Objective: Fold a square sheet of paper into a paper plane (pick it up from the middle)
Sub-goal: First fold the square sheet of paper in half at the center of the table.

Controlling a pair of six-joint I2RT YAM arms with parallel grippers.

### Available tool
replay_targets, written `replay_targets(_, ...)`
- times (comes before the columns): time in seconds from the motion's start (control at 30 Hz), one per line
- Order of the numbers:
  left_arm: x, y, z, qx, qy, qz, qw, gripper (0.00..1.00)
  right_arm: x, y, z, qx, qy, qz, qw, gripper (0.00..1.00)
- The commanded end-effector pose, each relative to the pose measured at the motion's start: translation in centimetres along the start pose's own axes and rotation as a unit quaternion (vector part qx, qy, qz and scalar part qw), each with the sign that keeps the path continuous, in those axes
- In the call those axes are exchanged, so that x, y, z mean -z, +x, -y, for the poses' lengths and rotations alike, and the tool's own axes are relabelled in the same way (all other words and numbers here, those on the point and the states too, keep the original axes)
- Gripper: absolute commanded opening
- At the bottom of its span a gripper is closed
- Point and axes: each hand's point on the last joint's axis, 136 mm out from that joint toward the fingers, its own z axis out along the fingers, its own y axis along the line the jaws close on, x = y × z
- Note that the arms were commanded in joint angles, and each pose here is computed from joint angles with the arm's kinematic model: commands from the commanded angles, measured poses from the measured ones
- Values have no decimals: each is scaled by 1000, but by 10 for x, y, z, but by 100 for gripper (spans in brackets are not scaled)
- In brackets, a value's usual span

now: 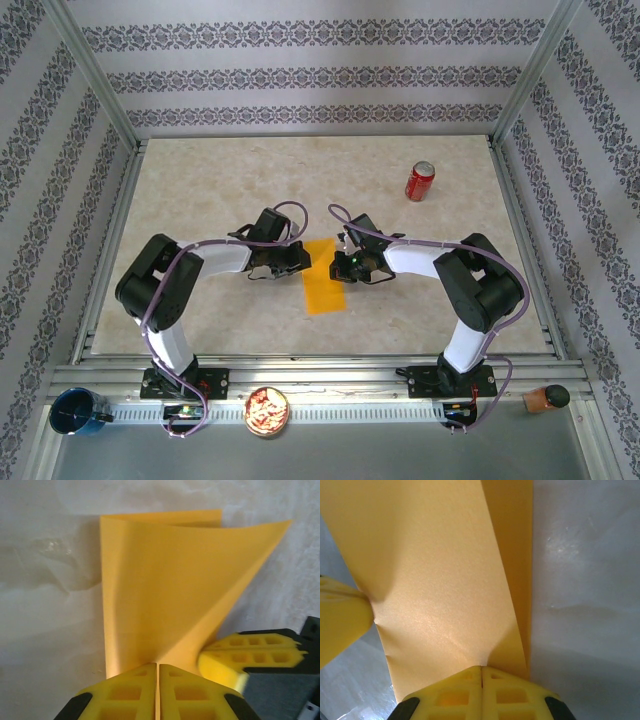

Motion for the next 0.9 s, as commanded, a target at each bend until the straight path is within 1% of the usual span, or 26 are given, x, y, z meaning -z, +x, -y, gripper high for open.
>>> replay_targets(0.0,-10,-2,-18,-7,-1,-8,1000,9,-6,39,52,-47,89,-58,993,0)
replay_targets(0.13,-12,7,-38,22,-10,-15,1000,8,-4,42,55,-47,93,-58,993,0)
replay_targets(0.23,-6,5,-37,16,-13,-13,1000,8,-4,44,56,-46,94,-59,993,0)
replay_targets(0.3,-3,1,-30,8,-7,-17,1000,9,-3,44,56,-47,93,-59,993,0)
replay_targets(0.37,1,-5,-16,-2,12,-21,1000,9,-2,43,56,-46,94,-57,993,0)
replay_targets(0.5,9,-20,7,-10,38,-12,999,10,-1,43,55,-45,94,-56,993,0)
replay_targets(0.57,10,-25,11,-11,45,-11,999,10,-1,43,55,-45,93,-56,993,0)
replay_targets(0.8,-6,-27,-4,3,46,-38,998,10,-1,44,56,-43,94,-59,993,0)
replay_targets(0.87,-10,-25,-13,11,35,-38,999,10,-2,45,57,-44,95,-59,993,0)
